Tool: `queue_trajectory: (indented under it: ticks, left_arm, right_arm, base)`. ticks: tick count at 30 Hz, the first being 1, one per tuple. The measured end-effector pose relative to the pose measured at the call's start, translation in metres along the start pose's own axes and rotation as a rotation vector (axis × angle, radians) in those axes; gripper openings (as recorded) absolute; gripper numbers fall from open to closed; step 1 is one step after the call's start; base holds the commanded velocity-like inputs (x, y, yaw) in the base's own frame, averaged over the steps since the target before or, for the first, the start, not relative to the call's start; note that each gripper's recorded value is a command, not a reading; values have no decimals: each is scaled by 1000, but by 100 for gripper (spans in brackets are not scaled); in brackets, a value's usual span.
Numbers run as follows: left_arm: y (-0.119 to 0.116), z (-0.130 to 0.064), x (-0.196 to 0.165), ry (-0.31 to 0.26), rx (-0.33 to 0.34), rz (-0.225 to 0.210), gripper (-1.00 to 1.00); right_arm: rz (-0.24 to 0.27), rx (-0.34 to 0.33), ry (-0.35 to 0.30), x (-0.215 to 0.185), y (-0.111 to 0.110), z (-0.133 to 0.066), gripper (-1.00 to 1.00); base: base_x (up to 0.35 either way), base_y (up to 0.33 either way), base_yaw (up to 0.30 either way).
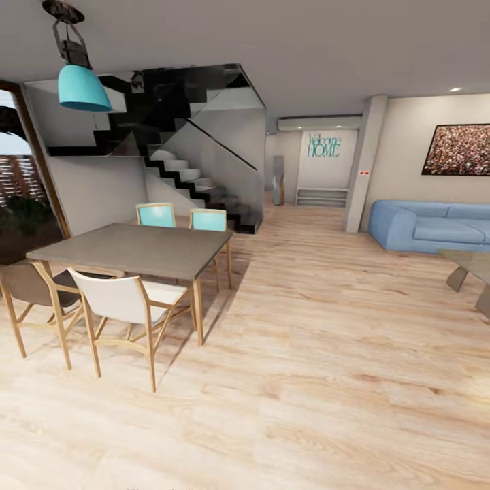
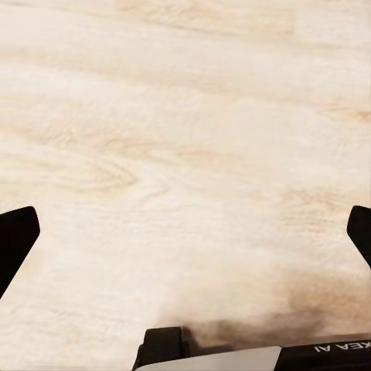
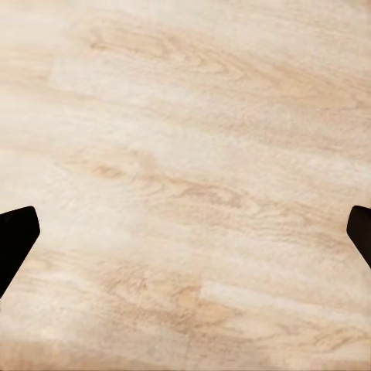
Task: Pick up the poster from the kitchen countertop and hang it on one of the wall nails in the kitchen.
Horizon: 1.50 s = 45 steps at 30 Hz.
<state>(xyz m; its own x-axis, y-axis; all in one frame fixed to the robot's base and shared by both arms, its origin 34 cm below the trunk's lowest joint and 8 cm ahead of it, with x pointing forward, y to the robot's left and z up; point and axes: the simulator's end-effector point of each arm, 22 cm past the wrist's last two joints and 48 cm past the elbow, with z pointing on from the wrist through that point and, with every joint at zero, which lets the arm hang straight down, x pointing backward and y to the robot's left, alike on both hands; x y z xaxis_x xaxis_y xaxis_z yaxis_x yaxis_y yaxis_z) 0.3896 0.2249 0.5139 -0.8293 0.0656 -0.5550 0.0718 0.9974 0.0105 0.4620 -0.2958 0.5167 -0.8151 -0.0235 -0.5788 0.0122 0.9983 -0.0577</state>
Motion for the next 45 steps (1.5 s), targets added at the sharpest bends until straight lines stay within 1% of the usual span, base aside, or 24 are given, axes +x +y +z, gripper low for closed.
queue_trajectory:
  ticks: [5,10,14,35,45]
  left_arm:
    - [0,0,0,0,0,0,100]
    - [0,0,0,0,0,0,100]
    - [0,0,0,0,0,0,100]
    - [0,0,0,0,-2,0,100]
    - [1,0,1,3,-2,-1,100]
  right_arm:
    - [-1,0,1,0,0,0,100]
    - [-1,1,0,0,0,0,100]
    - [-1,-1,0,0,1,0,100]
    - [-3,-5,0,0,5,0,100]
    - [-5,-7,10,6,7,0,100]
  base:
    - [0,167,154]
    - [0,224,264]
    - [0,84,286]
    - [0,5,293]
    - [0,0,293]
